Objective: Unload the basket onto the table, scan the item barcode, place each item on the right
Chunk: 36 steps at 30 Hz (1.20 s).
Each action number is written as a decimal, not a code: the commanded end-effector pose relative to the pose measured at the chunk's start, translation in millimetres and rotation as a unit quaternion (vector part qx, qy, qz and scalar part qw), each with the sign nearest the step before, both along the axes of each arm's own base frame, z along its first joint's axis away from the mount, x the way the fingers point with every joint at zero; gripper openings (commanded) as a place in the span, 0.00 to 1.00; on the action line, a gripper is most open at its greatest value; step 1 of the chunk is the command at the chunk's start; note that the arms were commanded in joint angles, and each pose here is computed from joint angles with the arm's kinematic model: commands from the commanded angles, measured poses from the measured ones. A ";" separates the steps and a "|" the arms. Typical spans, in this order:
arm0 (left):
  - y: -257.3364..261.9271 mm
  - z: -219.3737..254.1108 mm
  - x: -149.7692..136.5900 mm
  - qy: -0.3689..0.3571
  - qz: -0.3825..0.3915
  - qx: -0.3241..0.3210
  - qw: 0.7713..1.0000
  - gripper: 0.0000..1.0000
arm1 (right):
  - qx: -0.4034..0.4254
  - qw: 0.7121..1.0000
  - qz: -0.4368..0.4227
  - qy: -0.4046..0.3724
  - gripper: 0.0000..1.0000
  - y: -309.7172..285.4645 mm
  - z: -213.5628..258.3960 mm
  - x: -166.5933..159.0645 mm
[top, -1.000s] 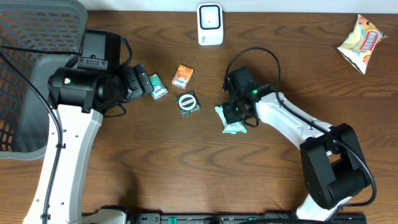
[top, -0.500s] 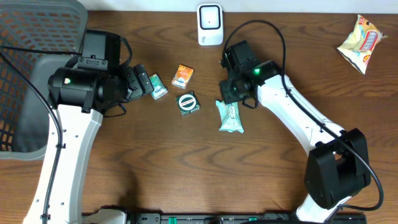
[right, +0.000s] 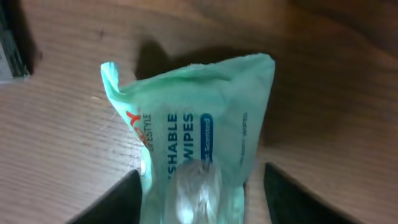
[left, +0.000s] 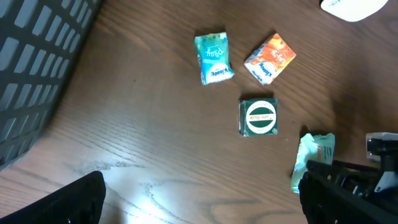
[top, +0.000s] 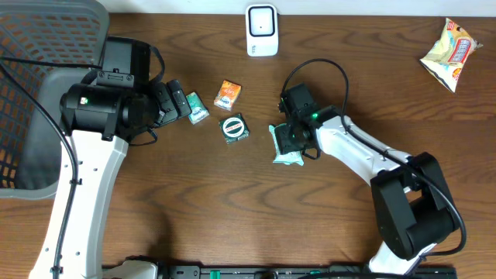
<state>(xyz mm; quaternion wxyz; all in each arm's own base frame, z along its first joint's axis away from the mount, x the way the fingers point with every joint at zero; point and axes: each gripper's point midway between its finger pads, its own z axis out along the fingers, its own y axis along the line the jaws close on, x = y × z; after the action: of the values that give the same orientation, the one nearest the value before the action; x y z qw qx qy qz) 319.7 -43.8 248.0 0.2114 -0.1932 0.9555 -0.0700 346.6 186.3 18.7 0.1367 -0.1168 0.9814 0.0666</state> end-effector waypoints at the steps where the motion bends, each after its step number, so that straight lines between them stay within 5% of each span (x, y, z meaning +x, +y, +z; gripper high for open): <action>1: 2.4 4.2 0.0 -0.006 0.000 0.005 1.000 0.98 | 0.002 1.000 0.001 0.000 0.41 3.9 -4.3 -1.5; 8: 2.4 4.2 0.0 -0.006 0.000 0.005 1.000 0.98 | -0.004 1.000 0.002 0.018 0.48 2.4 -19.9 -7.2; 12: 2.5 4.2 0.0 -0.006 0.001 0.005 1.000 0.98 | -0.004 1.000 0.005 0.026 0.19 4.6 -28.2 -9.1; 16: 2.5 4.2 0.0 -0.006 0.001 0.005 1.000 0.98 | 0.005 1.000 0.003 0.009 0.03 10.4 -15.3 4.8; 22: 2.4 4.2 0.0 -0.006 0.000 0.005 1.000 0.97 | 0.017 0.992 -0.026 -0.125 0.01 18.7 75.6 92.2; 29: 2.5 4.2 0.0 -0.006 0.001 0.005 1.000 0.98 | 0.079 0.935 -0.073 -0.338 0.01 36.1 192.6 178.7; 36: 2.4 4.2 0.0 -0.006 0.000 0.005 1.000 0.98 | 0.088 0.925 -0.060 -0.364 0.01 64.4 207.6 237.0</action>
<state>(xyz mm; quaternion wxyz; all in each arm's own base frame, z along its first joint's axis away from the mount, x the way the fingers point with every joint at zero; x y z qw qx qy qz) 319.7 -43.8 248.0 0.2114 -0.1932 0.9555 -0.0700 554.7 245.6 236.0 0.4974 -0.0525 0.8581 0.1163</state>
